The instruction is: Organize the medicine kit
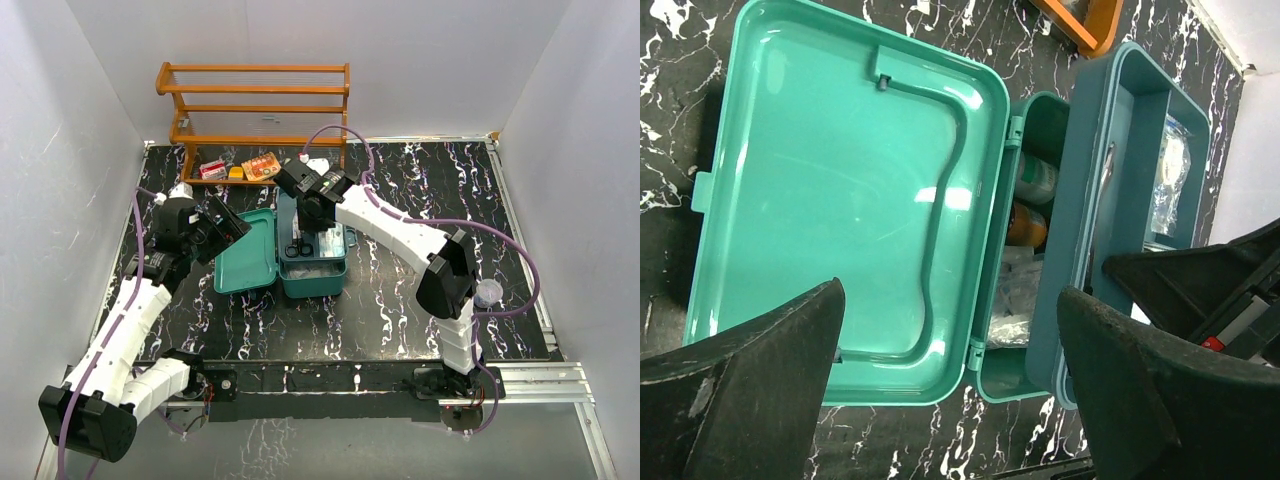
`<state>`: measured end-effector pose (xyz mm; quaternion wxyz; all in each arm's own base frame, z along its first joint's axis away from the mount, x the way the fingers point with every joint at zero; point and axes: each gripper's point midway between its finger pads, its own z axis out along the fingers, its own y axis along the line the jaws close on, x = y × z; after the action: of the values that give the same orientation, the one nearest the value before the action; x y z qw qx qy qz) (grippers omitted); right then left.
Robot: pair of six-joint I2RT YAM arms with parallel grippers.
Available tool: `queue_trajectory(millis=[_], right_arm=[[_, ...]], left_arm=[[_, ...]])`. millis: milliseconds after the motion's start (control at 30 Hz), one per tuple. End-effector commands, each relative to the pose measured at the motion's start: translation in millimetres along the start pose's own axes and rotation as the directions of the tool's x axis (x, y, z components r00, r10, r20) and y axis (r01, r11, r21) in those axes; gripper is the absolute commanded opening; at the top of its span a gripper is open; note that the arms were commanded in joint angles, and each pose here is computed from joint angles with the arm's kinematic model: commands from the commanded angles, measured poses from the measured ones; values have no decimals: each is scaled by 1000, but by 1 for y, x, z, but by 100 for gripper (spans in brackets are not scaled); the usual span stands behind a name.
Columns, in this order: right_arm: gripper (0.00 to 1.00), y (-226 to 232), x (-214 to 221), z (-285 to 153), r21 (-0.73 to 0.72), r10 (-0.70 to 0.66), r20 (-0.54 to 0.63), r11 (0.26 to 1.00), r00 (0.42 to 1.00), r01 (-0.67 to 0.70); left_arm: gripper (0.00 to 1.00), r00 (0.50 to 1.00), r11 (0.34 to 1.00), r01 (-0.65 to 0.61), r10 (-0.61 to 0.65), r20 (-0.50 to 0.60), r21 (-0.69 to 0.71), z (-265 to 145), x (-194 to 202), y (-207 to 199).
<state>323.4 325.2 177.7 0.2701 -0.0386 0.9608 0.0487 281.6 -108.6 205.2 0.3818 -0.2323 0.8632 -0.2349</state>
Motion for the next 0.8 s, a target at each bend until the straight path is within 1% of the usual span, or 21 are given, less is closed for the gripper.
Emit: queue_trajectory(millis=[0,167,533,633,767], right_arm=[[0,4,-13,-12,0,61,52,998,997,-61],[0,4,5,-8,16,63,14,998,998,-63],[0,5,24,5,40,27,-26,999,999,-26],[0,2,28,13,63,16,-25,998,1000,-14],[0,-1,23,19,96,2,2,995,1000,-2]], left_arm=[[86,1000,999,3,-2,14,-34,0,2,10],[87,1000,999,3,-2,8,-43,4,4,13],[88,1000,998,-22,21,-16,-59,9,5,14],[88,1000,998,-23,22,-11,-65,7,5,16],[88,1000,997,-27,26,-2,-70,5,3,16]])
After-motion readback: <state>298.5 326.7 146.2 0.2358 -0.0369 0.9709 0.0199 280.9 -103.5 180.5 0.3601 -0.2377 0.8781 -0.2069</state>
